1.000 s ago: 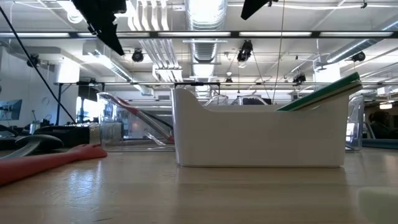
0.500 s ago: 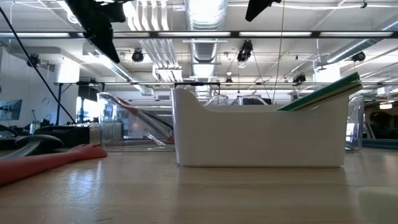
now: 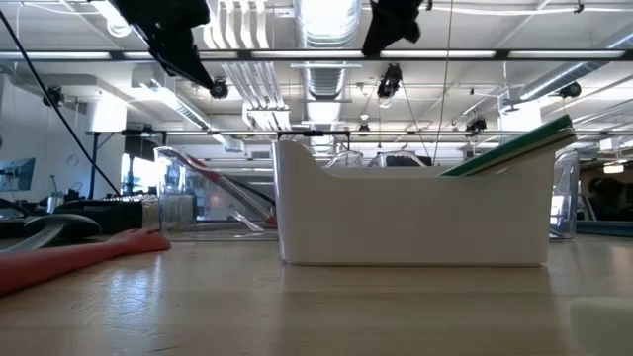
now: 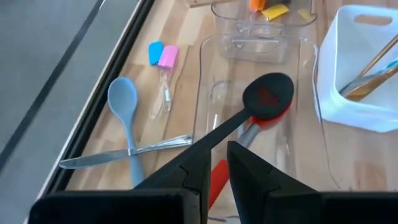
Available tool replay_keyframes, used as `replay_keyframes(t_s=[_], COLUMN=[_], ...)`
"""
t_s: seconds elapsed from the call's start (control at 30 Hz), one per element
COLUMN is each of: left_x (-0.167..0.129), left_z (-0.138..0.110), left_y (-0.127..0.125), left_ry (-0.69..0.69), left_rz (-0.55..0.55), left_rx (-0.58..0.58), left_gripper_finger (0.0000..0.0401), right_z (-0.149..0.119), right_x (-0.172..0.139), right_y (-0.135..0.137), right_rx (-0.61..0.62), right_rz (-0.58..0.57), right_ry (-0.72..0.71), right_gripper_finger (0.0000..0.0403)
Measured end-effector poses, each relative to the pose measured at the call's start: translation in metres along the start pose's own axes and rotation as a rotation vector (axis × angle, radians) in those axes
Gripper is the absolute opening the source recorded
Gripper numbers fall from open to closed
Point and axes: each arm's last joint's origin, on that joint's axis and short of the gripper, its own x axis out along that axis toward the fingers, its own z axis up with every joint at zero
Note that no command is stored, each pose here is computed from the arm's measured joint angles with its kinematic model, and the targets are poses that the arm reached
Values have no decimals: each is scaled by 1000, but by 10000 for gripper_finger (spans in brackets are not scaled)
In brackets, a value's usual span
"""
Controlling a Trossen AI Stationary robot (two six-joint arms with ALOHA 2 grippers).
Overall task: Pick & Place Kitchen Items
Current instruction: Put the pink spatula into the right transparent bin
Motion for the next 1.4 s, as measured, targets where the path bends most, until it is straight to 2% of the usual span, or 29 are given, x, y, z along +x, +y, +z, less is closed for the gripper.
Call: replay_keyframes(t_s=[0.1,0.23,0.43,0.67,0.93,1.1,1.23,1.4], left_x=[0,0,0,0,2,2,2,2], left_z=[0,0,0,0,3,3,3,4], left_y=[0,0,0,0,1,1,1,2], left_ry=[2,1,1,0,-27,-23,-22,-31], left_rz=[1,2,3,4,10,9,9,18], left_rx=[30,57,56,39,34,16,19,28], left_gripper_finger=[58,58,58,58,58,58,58,58], right_z=[5,10,12,12,26,19,8,-3], right_x=[8,17,61,124,183,206,222,236], right_y=[-25,-49,-72,-96,-103,-106,-107,-104], right_rx=[17,-4,-90,-58,-168,-207,-172,-69], right_rz=[27,-30,-65,137,185,240,256,255], right_ry=[-46,-91,-52,30,137,307,385,472], right_gripper_finger=[43,43,50,104,161,174,175,167])
